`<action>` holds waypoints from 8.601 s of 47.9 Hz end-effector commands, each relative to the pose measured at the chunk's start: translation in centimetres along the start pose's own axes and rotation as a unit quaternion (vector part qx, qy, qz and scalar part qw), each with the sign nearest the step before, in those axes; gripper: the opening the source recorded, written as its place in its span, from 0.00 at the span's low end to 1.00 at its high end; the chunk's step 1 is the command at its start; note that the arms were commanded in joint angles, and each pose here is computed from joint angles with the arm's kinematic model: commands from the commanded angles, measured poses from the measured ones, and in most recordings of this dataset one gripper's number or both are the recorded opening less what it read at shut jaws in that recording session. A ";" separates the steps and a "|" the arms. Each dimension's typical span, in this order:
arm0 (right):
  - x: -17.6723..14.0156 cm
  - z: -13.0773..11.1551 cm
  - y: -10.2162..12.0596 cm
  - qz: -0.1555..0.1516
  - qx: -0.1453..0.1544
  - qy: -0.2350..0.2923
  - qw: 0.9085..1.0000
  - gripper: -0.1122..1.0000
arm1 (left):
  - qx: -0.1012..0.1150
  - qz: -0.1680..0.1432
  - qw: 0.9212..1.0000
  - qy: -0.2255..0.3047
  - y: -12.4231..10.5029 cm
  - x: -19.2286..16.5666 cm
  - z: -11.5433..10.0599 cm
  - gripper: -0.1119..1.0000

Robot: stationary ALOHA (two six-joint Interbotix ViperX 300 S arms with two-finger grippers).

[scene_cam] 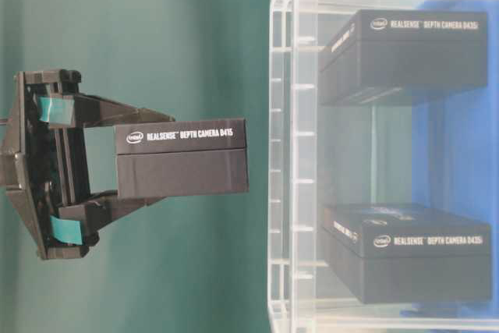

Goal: Take the box out of the case with the left arm.
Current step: 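Pull the middle box up and out toward the front of the case, then lower the held box onto the cloth in front of the case, then open the left gripper and withdraw it to the left, then move the left gripper over the left black box in the case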

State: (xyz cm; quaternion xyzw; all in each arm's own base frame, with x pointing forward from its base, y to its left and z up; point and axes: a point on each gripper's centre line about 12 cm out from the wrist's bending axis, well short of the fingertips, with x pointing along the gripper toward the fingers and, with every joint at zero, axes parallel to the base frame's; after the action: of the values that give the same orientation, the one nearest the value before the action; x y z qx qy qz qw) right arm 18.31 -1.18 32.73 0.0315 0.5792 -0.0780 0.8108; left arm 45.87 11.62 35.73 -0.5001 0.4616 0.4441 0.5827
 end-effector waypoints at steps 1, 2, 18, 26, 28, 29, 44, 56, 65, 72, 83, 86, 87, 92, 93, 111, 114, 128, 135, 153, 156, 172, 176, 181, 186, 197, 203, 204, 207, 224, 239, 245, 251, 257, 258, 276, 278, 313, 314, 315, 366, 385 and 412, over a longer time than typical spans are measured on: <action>-0.6 0.4 -0.1 0.001 0.002 -0.012 1.000 0.13 | 0.000 -0.025 1.000 -0.011 0.1 -2.0 0.1 0.64; -0.6 0.4 -0.1 0.001 0.002 -0.012 1.000 0.13 | 0.000 -0.024 1.000 -0.010 0.1 -2.0 0.1 0.64; -0.6 0.4 0.0 0.001 0.002 -0.013 1.000 0.13 | 0.000 -0.024 1.000 -0.010 0.2 -2.0 0.1 0.64; -0.6 0.4 0.0 0.001 0.002 -0.013 1.000 0.13 | 0.002 -0.025 1.000 -0.009 0.0 -2.1 -0.6 0.64; -0.6 0.4 0.0 0.001 0.002 -0.013 1.000 0.13 | 0.007 -0.027 1.000 -0.009 -0.1 -2.3 -1.0 0.64; -0.6 0.4 0.0 0.001 0.002 -0.013 1.000 0.13 | 0.008 -0.027 1.000 -0.008 -0.2 -2.2 -1.2 0.64; -0.6 0.4 -0.1 -0.003 0.000 -0.014 1.000 0.13 | -0.012 -0.016 1.000 0.007 -0.8 -2.5 -5.9 0.64; -0.6 0.4 -0.6 -0.023 -0.004 -0.016 1.000 0.13 | -0.021 -0.020 0.999 0.017 -1.5 -2.9 -10.4 0.64; -0.6 0.4 -0.6 -0.025 -0.004 -0.015 1.000 0.13 | -0.028 -0.020 0.999 0.026 -1.8 -3.1 -14.3 0.64; -0.6 0.4 -0.6 -0.025 -0.003 -0.015 1.000 0.13 | -0.036 -0.019 0.999 0.033 -1.8 -3.2 -17.2 0.64; -0.6 0.4 -0.7 -0.025 -0.003 -0.015 1.000 0.13 | -0.046 -0.017 0.998 0.036 -1.7 -3.1 -20.7 0.64; -0.6 0.4 -0.6 -0.024 -0.003 -0.015 1.000 0.13 | -0.046 -0.017 0.998 0.035 -1.6 -3.1 -21.1 0.64; -0.6 0.4 -0.7 -0.025 -0.003 -0.015 1.000 0.13 | -0.044 -0.017 0.998 0.035 -1.6 -3.1 -21.2 0.64; -0.6 0.4 -0.7 -0.025 -0.003 -0.015 1.000 0.13 | -0.041 -0.017 0.998 0.036 -1.6 -3.1 -21.6 0.64; -0.6 0.4 -0.6 -0.025 -0.003 -0.015 1.000 0.13 | -0.041 -0.016 0.998 0.035 -1.6 -3.1 -21.6 0.64; -0.6 0.4 -0.6 -0.025 -0.003 -0.014 1.000 0.13 | -0.038 -0.018 0.999 0.029 -1.1 -2.5 -21.6 0.64; -0.5 0.4 -0.6 -0.024 -0.003 -0.013 1.000 0.13 | -0.037 -0.017 0.999 0.027 -1.0 -1.9 -21.6 0.64; -0.5 0.5 -0.6 -0.024 -0.003 -0.012 1.000 0.13 | -0.035 -0.034 0.998 0.027 -0.9 2.2 -22.1 0.64; -0.4 0.5 -0.6 -0.024 -0.003 -0.011 1.000 0.13 | -0.039 -0.019 0.999 0.025 -0.4 5.0 -22.4 0.64; -0.5 0.5 -0.6 -0.024 -0.002 -0.012 1.000 0.13 | -0.038 -0.021 0.999 0.027 0.6 11.6 -23.1 0.64; -0.4 0.4 -0.6 -0.023 -0.002 -0.010 1.000 0.13 | -0.035 -0.018 0.999 0.027 0.9 12.4 -23.3 0.64; -0.4 0.4 -0.6 -0.024 -0.002 -0.011 1.000 0.13 | -0.033 -0.036 0.998 0.031 1.3 14.2 -23.3 0.64; -0.4 0.4 -0.6 -0.024 -0.001 -0.011 1.000 0.13 | -0.036 -0.041 0.998 0.032 1.2 14.3 -23.1 0.64; -0.4 0.4 -0.6 -0.024 -0.001 -0.011 1.000 0.13 | -0.038 -0.042 0.998 0.031 1.2 14.3 -22.9 0.64; -0.4 0.4 -0.6 -0.024 -0.001 -0.011 1.000 0.13 | -0.037 -0.041 0.998 0.031 1.2 14.5 -22.7 0.64; -0.4 0.4 -0.6 -0.024 -0.001 -0.011 1.000 0.13 | -0.036 -0.039 0.998 0.032 1.4 14.6 -22.7 0.64; -0.4 0.4 -0.6 -0.024 -0.002 -0.010 1.000 0.13 | -0.029 -0.042 0.998 0.033 1.3 14.6 -22.7 0.64; -0.4 0.4 -0.6 -0.024 -0.001 -0.010 1.000 0.13 | -0.027 -0.043 0.998 0.033 1.3 14.6 -22.7 0.64; -0.4 0.4 -0.6 -0.024 -0.001 -0.010 1.000 0.13 | -0.021 -0.045 0.998 0.032 1.3 14.6 -22.7 0.64; -0.4 0.4 -0.5 -0.023 -0.002 -0.010 1.000 0.13 | -0.015 -0.049 0.998 0.034 1.2 14.5 -22.9 0.98; -0.5 0.5 -0.5 -0.022 -0.002 -0.011 1.000 0.13 | -0.027 -0.055 0.997 0.037 0.9 13.9 -22.7 0.98; -0.5 0.5 -0.6 -0.023 -0.001 -0.012 1.000 0.13 | -0.030 -0.068 0.997 0.038 0.6 12.2 -22.3 0.98; -0.5 0.5 -0.5 -0.022 -0.002 -0.012 1.000 0.13 | -0.034 -0.081 0.995 0.038 0.4 9.6 -21.7 0.98; -0.5 0.5 -0.6 -0.023 -0.001 -0.013 1.000 0.13 | -0.031 -0.090 0.995 0.038 0.1 7.5 -21.3 0.98; -0.5 0.5 -0.5 -0.022 -0.002 -0.013 1.000 0.13 | -0.030 -0.091 0.995 0.037 0.0 7.2 -21.3 0.98; -0.5 0.5 -0.6 -0.023 -0.001 -0.013 1.000 0.13 | -0.031 -0.093 0.995 0.034 -0.3 1.8 -20.2 0.98; -0.5 0.5 -0.6 -0.023 -0.001 -0.012 1.000 0.13 | -0.031 -0.089 0.995 0.032 -0.2 1.7 -20.1 0.98; -0.6 0.5 -0.5 -0.022 -0.001 -0.013 1.000 0.13 | -0.008 -0.063 0.997 0.038 5.0 0.5 -21.7 0.98; -0.5 0.5 -0.5 -0.022 -0.002 -0.011 1.000 0.13 | -0.006 -0.061 0.997 0.038 5.4 0.5 -21.7 0.98; -0.5 0.5 -0.5 -0.022 -0.002 -0.011 1.000 0.13 | -0.005 -0.060 0.998 0.037 5.8 0.5 -21.8 0.98; -0.5 0.5 -0.6 -0.023 -0.002 -0.012 1.000 0.13 | -0.006 -0.038 0.999 0.035 18.4 0.1 -20.6 0.98; -0.5 0.5 -0.6 -0.023 -0.002 -0.012 1.000 0.13 | -0.021 -0.044 0.999 0.001 21.3 0.0 -13.2 0.98; -0.4 0.4 -0.6 -0.023 -0.003 -0.010 1.000 0.13 | -0.027 -0.018 0.999 -0.026 23.7 -0.1 -6.8 0.98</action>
State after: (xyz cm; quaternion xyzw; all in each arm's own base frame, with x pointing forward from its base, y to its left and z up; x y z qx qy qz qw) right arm 18.34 -1.74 32.73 0.0145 0.5790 -0.0956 0.8096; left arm 22.00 6.99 30.52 -0.5080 0.4324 0.4595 0.5863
